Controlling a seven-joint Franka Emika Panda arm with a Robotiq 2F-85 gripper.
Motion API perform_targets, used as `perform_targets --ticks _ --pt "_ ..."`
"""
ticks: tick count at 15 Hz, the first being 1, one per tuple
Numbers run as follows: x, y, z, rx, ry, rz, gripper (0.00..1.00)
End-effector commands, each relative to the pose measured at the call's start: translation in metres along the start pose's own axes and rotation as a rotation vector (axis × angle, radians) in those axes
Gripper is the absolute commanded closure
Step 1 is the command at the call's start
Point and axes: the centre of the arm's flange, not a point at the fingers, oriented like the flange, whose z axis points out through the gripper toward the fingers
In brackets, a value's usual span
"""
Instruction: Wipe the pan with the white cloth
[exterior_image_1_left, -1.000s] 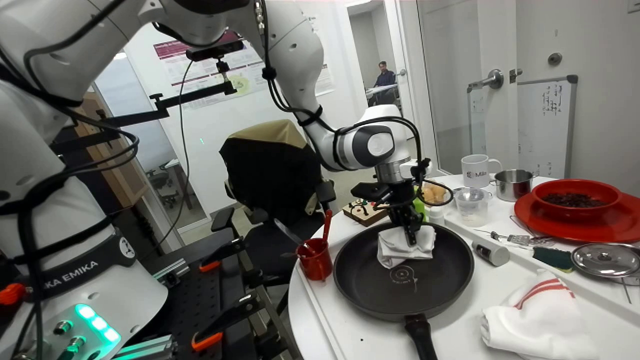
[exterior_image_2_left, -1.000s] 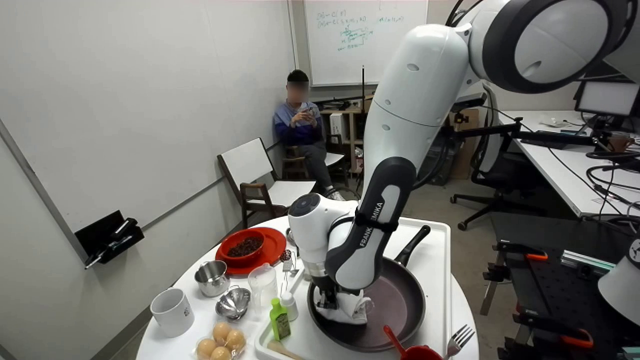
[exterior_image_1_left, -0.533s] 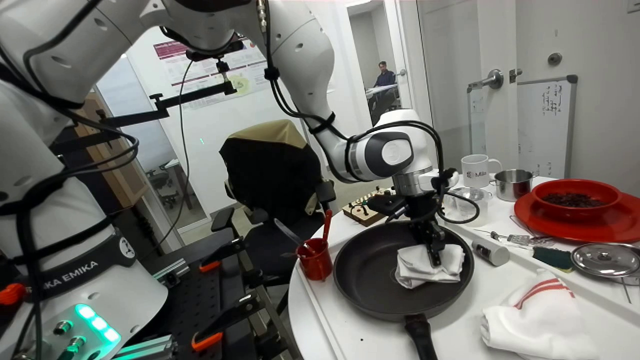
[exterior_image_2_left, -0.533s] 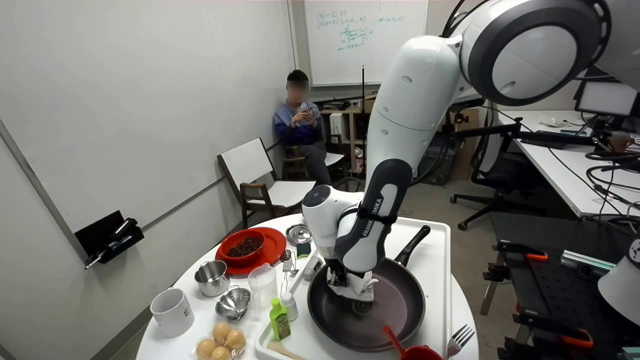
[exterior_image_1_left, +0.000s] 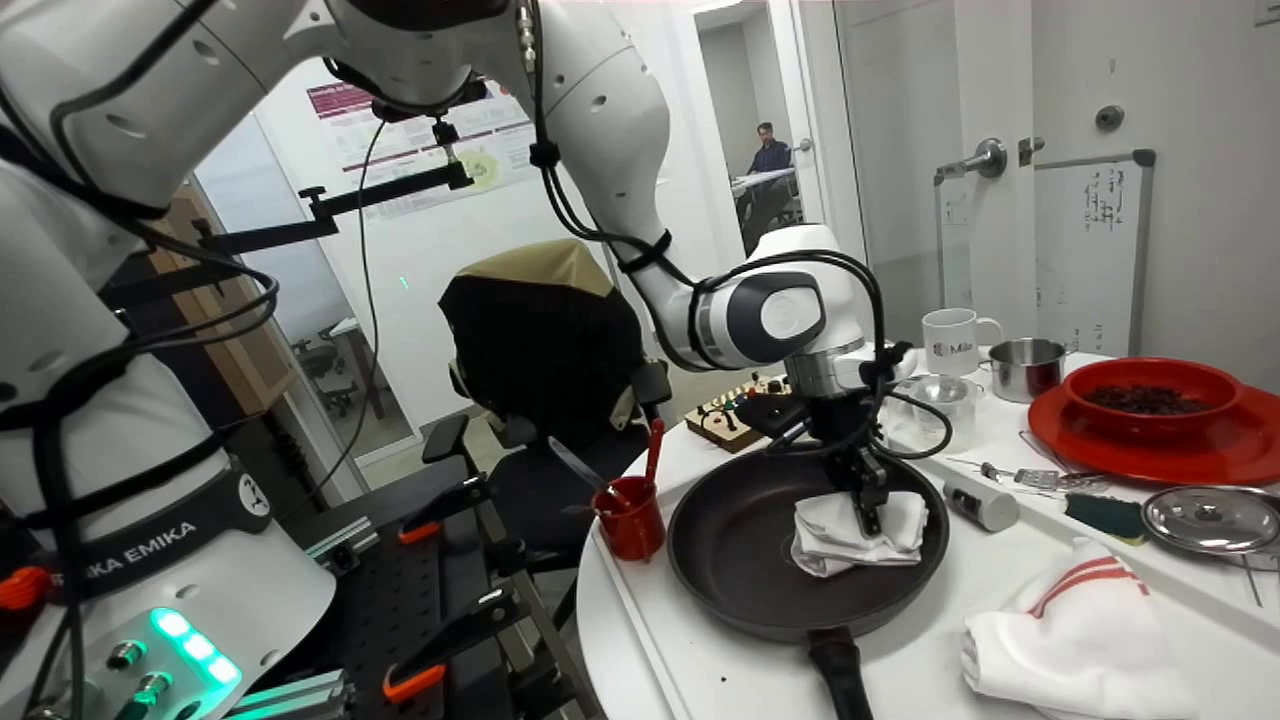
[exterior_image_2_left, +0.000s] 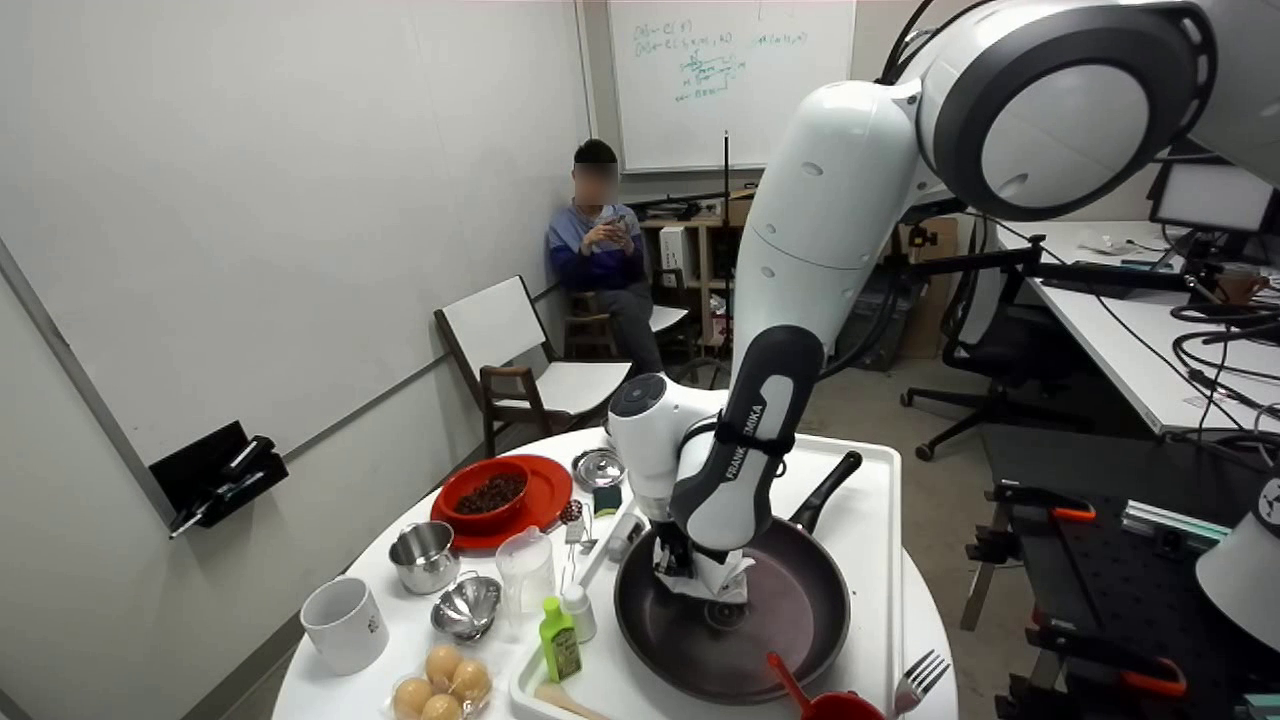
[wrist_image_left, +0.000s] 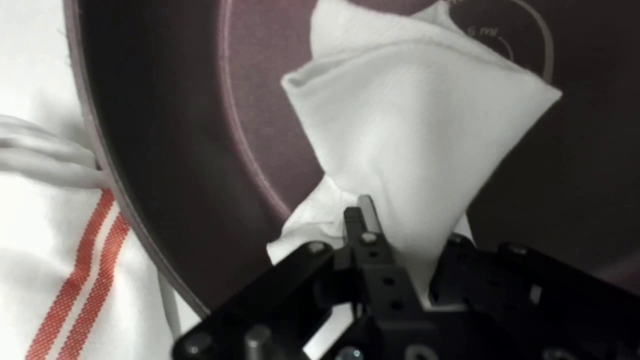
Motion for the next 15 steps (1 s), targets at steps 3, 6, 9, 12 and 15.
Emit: perform_targets --ticks 3,6,9,12,15 --pt "-0.032 -0.057 -0.006 0.069 0.017 -0.114 0.91" --pt "-0.048 -0.088 -0.009 0.084 0.016 -0.203 0.91" --pt "-0.063 -0.112 -0.009 0.079 0.008 -0.283 0.91" --pt "-0.048 -0.107 -0.025 0.067 0.019 -0.271 0.82" --pt "-0.048 -0.108 -0.026 0.061 0.015 -0.277 0.91"
